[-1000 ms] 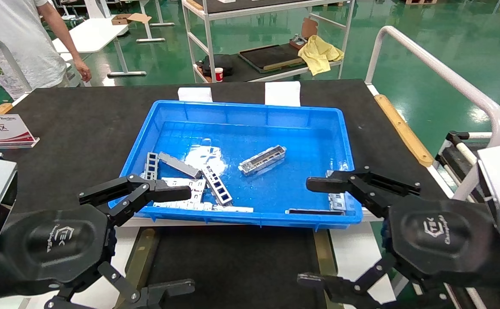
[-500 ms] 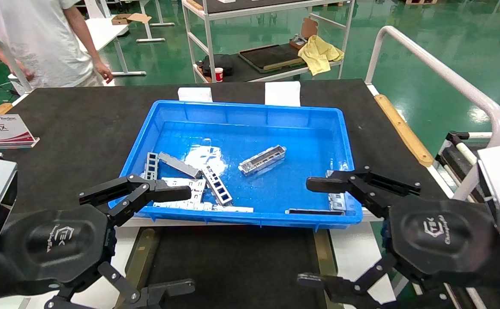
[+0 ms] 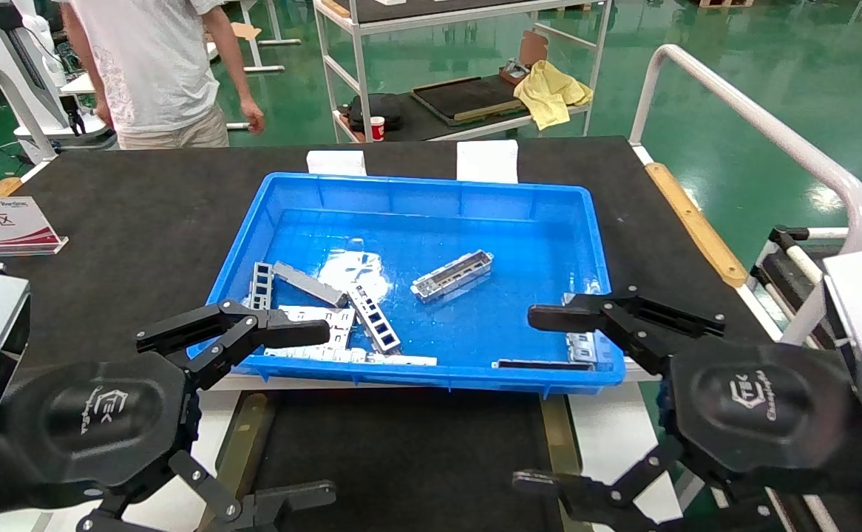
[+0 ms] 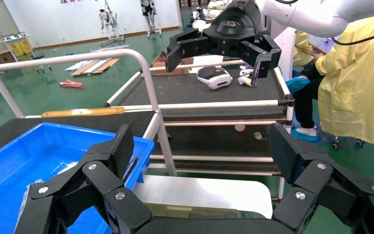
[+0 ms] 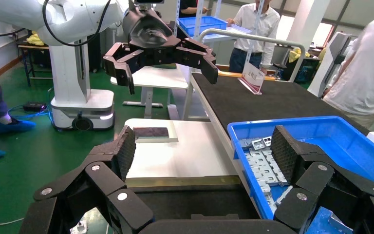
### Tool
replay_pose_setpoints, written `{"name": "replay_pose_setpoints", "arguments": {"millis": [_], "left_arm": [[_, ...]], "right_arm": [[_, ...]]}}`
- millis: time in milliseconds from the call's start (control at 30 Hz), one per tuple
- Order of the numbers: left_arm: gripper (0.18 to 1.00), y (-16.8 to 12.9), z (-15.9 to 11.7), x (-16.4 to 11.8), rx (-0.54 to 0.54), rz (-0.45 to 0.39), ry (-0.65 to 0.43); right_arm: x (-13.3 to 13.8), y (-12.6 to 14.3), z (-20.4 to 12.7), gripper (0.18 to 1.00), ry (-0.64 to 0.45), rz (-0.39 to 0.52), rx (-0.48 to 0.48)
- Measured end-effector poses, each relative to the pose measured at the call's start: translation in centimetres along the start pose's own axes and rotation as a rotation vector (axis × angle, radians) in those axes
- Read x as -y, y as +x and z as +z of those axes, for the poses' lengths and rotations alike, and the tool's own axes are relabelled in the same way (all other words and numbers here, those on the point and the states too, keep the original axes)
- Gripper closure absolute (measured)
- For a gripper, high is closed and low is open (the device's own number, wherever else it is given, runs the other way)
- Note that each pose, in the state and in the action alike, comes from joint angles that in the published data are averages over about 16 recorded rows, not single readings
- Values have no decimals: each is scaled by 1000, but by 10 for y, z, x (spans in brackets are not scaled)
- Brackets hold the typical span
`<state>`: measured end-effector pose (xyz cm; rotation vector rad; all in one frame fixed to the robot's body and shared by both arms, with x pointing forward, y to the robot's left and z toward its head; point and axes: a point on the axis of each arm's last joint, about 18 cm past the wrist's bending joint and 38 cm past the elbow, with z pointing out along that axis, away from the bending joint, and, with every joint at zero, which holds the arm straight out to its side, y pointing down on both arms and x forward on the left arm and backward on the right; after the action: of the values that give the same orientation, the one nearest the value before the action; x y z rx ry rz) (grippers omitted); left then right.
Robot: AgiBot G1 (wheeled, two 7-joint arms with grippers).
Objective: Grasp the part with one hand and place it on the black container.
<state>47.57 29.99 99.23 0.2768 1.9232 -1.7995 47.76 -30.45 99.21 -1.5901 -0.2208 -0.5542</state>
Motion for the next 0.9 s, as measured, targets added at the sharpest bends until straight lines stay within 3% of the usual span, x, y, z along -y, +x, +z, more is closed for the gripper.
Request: {"name": "replay_pose_setpoints", "arguments": {"millis": [500, 900], "left_arm": [[183, -17, 15, -12, 41, -2, -32], [183, -78, 67, -47, 154, -13, -111]], "right_arm": [[0, 0, 0, 178, 0, 0, 0], [0, 0, 0, 178, 0, 0, 0]]}}
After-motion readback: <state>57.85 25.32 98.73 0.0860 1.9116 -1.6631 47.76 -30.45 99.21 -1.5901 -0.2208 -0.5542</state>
